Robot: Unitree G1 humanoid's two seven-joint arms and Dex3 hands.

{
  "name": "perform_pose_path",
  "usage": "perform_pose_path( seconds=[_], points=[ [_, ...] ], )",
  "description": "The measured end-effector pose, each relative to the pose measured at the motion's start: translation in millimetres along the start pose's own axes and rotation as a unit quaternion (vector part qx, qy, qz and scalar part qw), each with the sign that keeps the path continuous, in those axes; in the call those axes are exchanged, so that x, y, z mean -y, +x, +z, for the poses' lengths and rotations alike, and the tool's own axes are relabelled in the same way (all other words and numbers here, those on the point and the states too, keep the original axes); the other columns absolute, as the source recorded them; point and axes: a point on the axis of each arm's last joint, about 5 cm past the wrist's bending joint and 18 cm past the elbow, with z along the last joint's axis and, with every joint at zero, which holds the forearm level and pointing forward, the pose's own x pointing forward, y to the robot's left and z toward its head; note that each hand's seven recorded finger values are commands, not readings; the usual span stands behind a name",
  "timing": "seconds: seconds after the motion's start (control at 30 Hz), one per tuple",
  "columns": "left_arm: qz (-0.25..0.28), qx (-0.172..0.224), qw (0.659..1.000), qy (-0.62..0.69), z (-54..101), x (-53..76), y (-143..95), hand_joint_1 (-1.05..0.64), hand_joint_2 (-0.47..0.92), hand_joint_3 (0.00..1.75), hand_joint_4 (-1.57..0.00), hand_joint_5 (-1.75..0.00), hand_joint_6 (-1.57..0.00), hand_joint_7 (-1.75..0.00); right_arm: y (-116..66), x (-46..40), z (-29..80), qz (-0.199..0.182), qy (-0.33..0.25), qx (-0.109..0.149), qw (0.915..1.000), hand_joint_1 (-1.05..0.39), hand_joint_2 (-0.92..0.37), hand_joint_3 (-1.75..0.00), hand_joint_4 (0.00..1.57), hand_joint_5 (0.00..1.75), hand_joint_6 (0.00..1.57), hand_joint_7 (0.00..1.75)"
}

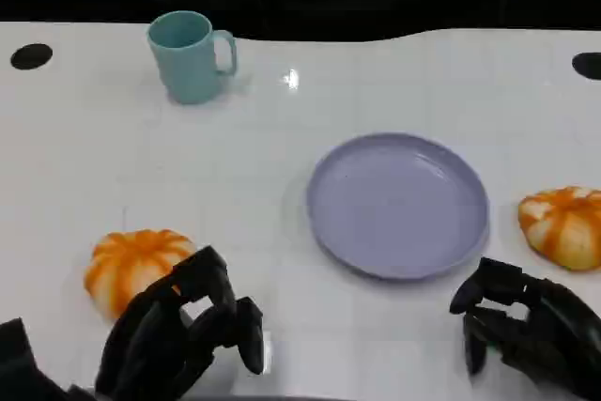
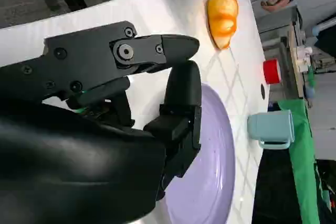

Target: Grasp the bread from the table and place it into the plate.

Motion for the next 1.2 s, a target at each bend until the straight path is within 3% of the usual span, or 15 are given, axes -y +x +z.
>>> perform_pose_path(
  seconds=[0.93, 1.1, 1.2],
  points=[
    [0.002, -0.006, 1.000, 0.002, 0.4, -1.4, 0.0, -0.69, 0.92, 0.19, -0.83, -1.75, -0.59, -1.75, 0.5, 0.2, -0.1, -0.001, -0.001, 0.001, 1.0000, -0.49, -0.92, -0.25, 0.66, 1.75, 0.68, 1.35],
    [0.003, -0.008, 1.000, 0.003, 0.6, -1.5, 0.0, -0.71, 0.92, 0.22, -0.82, -1.75, -0.57, -1.74, 0.6, 0.4, -0.2, 0.003, 0.001, 0.001, 1.0000, -0.49, -0.92, -0.26, 0.65, 1.75, 0.68, 1.34],
    [0.011, -0.006, 1.000, 0.024, 2.7, -1.1, 0.3, -0.73, 0.92, 0.29, -0.73, -1.75, -0.53, -1.66, 1.0, 0.5, -0.3, 0.002, 0.000, 0.001, 1.0000, -0.51, -0.92, -0.25, 0.65, 1.75, 0.68, 1.34]
  ],
)
